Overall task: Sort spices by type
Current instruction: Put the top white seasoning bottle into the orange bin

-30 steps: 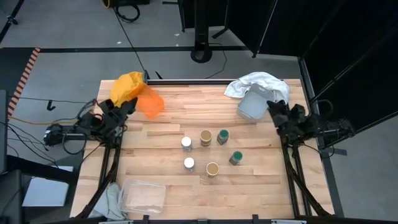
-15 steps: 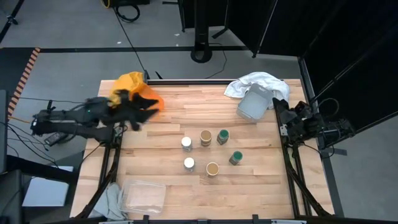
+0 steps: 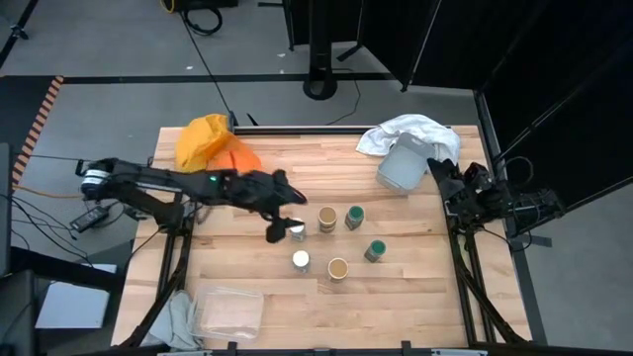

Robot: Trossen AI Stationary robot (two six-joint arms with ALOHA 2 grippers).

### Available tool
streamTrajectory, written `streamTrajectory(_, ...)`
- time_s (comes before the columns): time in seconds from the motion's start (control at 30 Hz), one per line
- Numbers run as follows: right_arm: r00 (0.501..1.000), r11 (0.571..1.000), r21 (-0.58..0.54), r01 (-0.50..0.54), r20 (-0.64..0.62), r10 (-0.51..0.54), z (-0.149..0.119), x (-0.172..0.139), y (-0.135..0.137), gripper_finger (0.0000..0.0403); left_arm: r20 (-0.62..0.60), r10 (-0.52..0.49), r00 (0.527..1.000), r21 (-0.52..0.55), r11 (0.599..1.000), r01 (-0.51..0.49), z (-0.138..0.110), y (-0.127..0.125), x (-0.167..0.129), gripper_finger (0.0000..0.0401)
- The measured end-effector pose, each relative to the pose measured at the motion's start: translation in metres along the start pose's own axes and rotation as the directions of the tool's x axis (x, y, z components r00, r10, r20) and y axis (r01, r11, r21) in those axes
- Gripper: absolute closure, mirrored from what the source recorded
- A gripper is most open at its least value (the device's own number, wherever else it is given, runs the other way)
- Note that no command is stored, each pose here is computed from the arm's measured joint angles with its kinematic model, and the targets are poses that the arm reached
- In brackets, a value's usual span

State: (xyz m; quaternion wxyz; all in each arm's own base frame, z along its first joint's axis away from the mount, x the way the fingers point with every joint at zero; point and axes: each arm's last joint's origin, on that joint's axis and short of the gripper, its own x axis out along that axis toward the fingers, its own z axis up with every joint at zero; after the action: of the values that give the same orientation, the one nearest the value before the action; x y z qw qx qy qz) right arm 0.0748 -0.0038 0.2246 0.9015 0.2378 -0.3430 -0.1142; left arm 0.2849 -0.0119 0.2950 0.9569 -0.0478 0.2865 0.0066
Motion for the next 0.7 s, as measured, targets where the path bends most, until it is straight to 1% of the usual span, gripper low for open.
streamTrajectory(0.13,0.999,1.000,0.019,0.009,-0.032,-0.008,-0.003,0.000,-0.001,0.0142,-0.090,-0.013,0.996,0.014,1.000,0.014,-0.012,-0.004,0.026,0.0080)
streamTrajectory(0.37,0.996,1.000,-0.006,0.026,-0.089,-0.026,-0.009,0.000,-0.003,0.0142,-0.201,0.007,0.980,0.073,0.997,0.008,-0.031,-0.011,0.056,0.0080)
streamTrajectory(0.53,0.994,1.000,-0.007,0.029,-0.104,-0.030,-0.011,-0.001,-0.003,0.0142,-0.272,0.047,0.961,0.088,0.996,-0.024,-0.042,-0.010,0.067,0.0080)
streamTrajectory(0.7,0.994,1.000,-0.009,0.027,-0.108,-0.028,-0.011,-0.001,-0.003,0.0142,-0.289,0.126,0.949,0.114,0.989,-0.097,-0.045,-0.007,0.067,0.0080)
